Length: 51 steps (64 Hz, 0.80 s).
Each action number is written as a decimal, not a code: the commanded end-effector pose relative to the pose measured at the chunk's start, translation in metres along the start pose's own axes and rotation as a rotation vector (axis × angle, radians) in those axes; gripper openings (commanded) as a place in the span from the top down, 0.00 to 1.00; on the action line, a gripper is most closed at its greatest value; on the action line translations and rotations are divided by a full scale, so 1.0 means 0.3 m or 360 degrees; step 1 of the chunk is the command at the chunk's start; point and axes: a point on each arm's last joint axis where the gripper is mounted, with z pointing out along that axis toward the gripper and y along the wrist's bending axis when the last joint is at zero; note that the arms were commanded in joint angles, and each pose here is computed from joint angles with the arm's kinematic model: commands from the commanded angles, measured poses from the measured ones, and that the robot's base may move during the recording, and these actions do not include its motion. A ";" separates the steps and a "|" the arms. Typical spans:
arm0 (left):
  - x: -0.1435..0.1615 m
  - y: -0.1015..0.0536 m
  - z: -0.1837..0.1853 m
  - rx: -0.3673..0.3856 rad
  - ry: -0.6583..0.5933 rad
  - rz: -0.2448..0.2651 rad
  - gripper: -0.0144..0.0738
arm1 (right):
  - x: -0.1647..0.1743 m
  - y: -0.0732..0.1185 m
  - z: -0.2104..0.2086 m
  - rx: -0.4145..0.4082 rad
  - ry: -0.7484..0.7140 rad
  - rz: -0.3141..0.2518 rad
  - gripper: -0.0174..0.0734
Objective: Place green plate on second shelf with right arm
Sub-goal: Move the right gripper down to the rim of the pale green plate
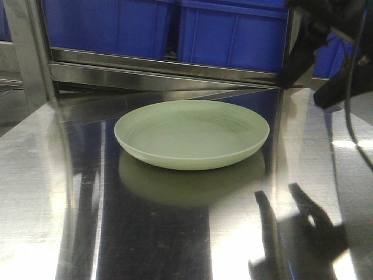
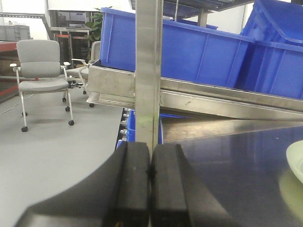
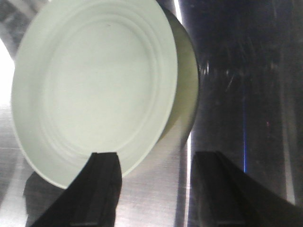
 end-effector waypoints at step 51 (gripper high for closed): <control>0.022 0.000 0.002 0.0009 -0.0069 -0.0018 0.69 | -0.051 -0.015 0.166 -0.0063 -0.0062 0.0306 0.30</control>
